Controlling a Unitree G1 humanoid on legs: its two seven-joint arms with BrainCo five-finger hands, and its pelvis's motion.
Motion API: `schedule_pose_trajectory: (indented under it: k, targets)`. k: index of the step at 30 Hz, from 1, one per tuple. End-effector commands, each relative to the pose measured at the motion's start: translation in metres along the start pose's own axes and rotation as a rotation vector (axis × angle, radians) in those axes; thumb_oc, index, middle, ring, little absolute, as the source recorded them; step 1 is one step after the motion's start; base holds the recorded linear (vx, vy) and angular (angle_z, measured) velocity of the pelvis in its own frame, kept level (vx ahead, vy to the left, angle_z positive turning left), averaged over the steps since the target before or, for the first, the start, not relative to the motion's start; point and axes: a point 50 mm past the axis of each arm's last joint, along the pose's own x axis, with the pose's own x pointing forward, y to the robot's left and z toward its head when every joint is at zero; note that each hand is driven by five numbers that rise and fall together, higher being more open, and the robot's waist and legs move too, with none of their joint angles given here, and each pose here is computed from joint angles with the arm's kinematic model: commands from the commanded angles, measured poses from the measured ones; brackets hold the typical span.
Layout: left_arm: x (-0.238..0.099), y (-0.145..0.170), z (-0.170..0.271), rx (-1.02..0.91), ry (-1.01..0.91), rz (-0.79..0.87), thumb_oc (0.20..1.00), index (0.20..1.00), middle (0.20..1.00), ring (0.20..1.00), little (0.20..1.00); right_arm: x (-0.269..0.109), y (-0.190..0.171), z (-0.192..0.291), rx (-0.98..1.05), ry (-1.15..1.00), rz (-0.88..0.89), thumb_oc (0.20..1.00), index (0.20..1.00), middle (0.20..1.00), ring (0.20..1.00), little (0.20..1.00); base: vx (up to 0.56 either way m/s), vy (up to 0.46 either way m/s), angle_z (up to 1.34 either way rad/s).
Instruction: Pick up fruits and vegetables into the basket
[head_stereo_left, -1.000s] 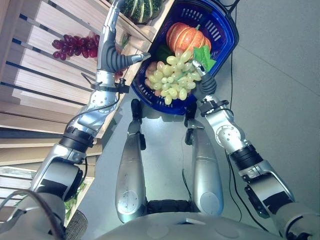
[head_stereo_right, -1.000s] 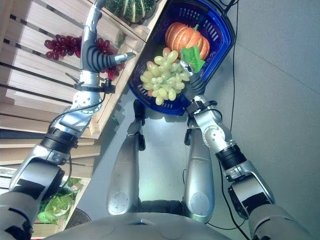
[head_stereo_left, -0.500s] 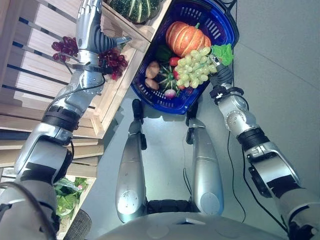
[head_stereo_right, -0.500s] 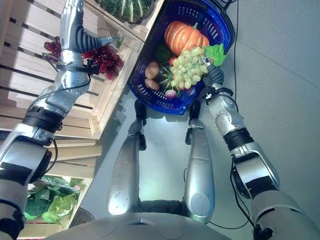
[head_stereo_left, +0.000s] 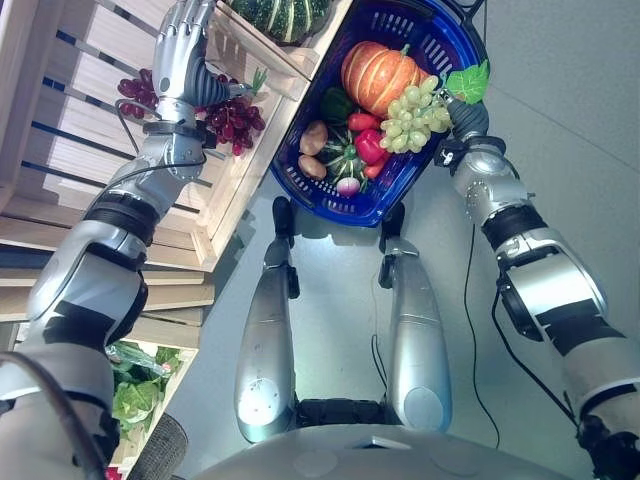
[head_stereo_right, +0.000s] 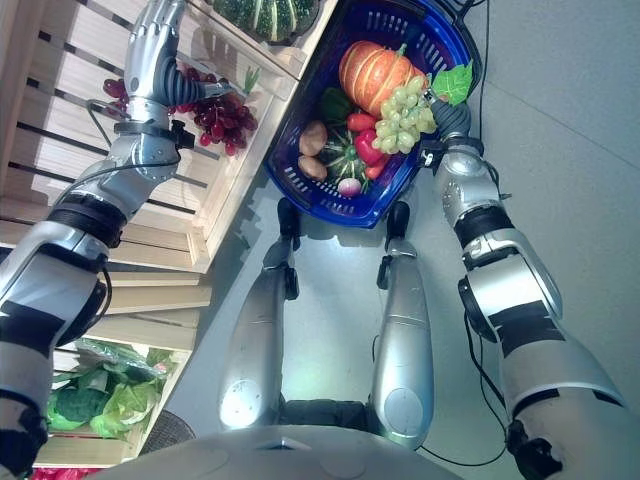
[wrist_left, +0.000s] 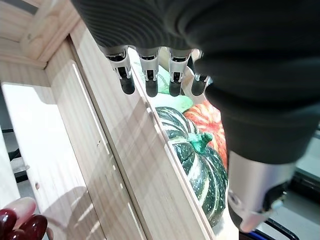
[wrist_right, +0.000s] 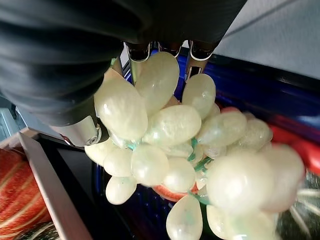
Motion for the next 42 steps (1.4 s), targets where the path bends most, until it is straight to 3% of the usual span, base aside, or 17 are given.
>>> schedule_pose_trajectory:
  k: [1,3,4,5,15,25,34,42]
  targets:
    - [0.015,0.009,0.004,-0.001,0.017,0.075,1.0,1.0,1.0,1.0,1.0,0.005,-0.003,0.025,-0.097,-0.071,0.001,0.2,0.2,0.2,0.2,0.2,0.0,0.0,0.0]
    - [0.017,0.008,0.002,0.019,0.032,0.063,1.0,1.0,1.0,1.0,1.0,0.007,-0.002,0.028,-0.148,-0.05,-0.006,0.206,0.206,0.206,0.206,0.206,0.0,0.0,0.0]
    - [0.017,0.008,0.001,0.028,0.036,0.057,1.0,1.0,1.0,1.0,1.0,0.007,-0.002,0.028,-0.164,-0.041,-0.016,0.438,0.438,0.438,0.438,0.438,0.0,0.0,0.0]
    - [0.017,0.007,0.0,0.039,0.041,0.049,1.0,1.0,1.0,1.0,1.0,0.007,-0.002,0.027,-0.181,-0.023,-0.017,1.0,1.0,1.0,1.0,1.0,0.0,0.0,0.0]
    - [0.012,0.005,-0.02,0.104,0.144,-0.033,1.0,1.0,1.0,1.0,1.0,0.009,-0.004,0.026,-0.301,0.015,-0.036,1.0,1.0,1.0,1.0,1.0,0.0,0.0,0.0]
    - [-0.007,-0.013,-0.045,0.201,0.305,-0.293,1.0,1.0,1.0,1.0,1.0,0.009,-0.007,0.029,-0.364,-0.006,-0.085,1.0,1.0,1.0,1.0,1.0,0.0,0.005,-0.01]
    - [-0.029,-0.027,-0.063,0.199,0.438,-0.481,1.0,1.0,1.0,1.0,1.0,0.007,-0.011,0.043,-0.326,-0.128,-0.178,1.0,1.0,1.0,1.0,1.0,0.0,0.011,0.0]
    - [-0.051,-0.039,-0.071,0.147,0.498,-0.53,1.0,1.0,1.0,1.0,1.0,0.003,-0.026,0.031,-0.274,-0.156,-0.222,1.0,1.0,1.0,1.0,1.0,0.0,0.004,0.0]
